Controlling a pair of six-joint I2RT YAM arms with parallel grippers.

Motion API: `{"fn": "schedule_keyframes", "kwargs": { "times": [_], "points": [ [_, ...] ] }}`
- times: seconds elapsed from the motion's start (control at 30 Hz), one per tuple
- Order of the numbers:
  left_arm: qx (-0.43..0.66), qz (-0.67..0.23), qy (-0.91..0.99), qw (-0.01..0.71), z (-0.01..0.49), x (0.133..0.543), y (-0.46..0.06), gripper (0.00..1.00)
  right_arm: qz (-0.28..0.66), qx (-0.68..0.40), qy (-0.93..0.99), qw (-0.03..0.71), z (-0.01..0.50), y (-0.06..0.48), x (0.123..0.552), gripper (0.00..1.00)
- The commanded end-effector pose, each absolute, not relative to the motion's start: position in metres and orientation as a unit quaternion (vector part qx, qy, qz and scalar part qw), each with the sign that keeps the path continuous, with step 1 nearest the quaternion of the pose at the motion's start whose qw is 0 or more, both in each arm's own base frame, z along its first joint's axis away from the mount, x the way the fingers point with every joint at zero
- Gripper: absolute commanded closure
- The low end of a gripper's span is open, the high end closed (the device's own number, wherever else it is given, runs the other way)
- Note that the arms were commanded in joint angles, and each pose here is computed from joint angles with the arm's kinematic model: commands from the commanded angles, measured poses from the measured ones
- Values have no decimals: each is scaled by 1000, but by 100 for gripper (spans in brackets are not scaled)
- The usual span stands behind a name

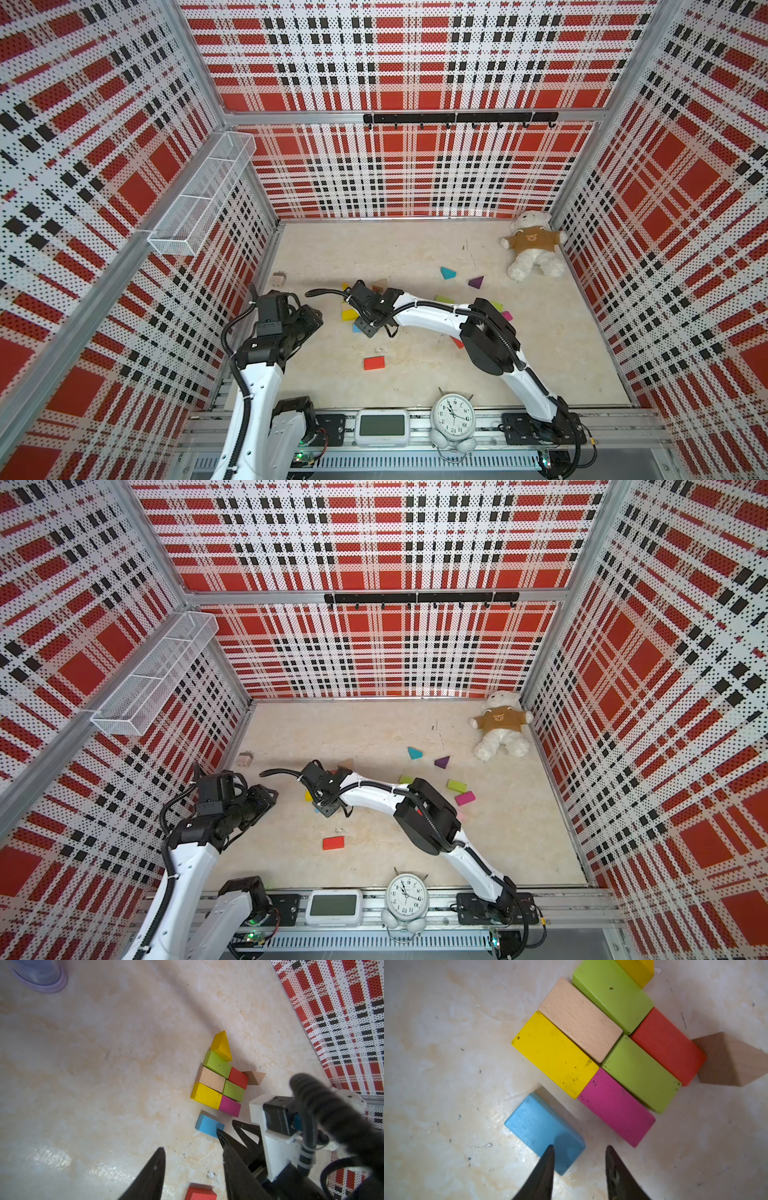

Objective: Assemble a carrot with building blocks
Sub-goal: Assemble the building block at the center of the board, then pick up the building block from the center of the board.

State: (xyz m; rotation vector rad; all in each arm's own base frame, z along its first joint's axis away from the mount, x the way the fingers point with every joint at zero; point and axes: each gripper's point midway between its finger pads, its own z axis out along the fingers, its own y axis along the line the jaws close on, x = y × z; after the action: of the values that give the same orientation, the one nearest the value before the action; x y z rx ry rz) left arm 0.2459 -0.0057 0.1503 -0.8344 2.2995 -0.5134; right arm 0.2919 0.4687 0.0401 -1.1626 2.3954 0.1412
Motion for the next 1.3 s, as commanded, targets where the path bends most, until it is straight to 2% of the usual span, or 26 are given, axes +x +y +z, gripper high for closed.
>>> {"fn": "schedule_keyframes", "kwargs": {
  "times": [0.0, 0.1, 0.27, 0.33, 0.43, 0.5, 0.57, 0.73, 0.93, 1.27],
  "points": [
    [-318, -192, 869, 327, 156, 246, -2, 53, 71, -416, 873, 245, 59, 466, 285, 62],
    [-322, -184, 869, 327, 155, 243, 0, 54, 99, -406, 877, 236, 68, 464, 273, 65],
    [-321, -185, 873, 317, 152, 236, -6, 54, 142, -385, 881, 236, 85, 457, 258, 64],
    [-316, -183, 878, 310, 150, 234, -10, 53, 147, -375, 885, 233, 88, 451, 254, 60],
    [-306, -175, 888, 295, 145, 227, -18, 49, 160, -358, 892, 223, 92, 442, 242, 49],
    [-306, -173, 890, 291, 144, 224, -23, 39, 170, -351, 896, 212, 91, 437, 229, 42],
    [-308, -172, 889, 291, 143, 220, -28, 37, 174, -346, 900, 201, 88, 434, 215, 36],
    [-325, -145, 871, 338, 168, 212, -14, 34, 155, -332, 913, 177, 75, 438, 183, 29],
    [-324, -131, 840, 415, 222, 205, 9, 29, 117, -295, 933, 170, 59, 442, 174, 25],
    [-304, -191, 827, 432, 249, 216, 7, 29, 67, -233, 956, 163, 45, 450, 183, 23]
  ]
}}
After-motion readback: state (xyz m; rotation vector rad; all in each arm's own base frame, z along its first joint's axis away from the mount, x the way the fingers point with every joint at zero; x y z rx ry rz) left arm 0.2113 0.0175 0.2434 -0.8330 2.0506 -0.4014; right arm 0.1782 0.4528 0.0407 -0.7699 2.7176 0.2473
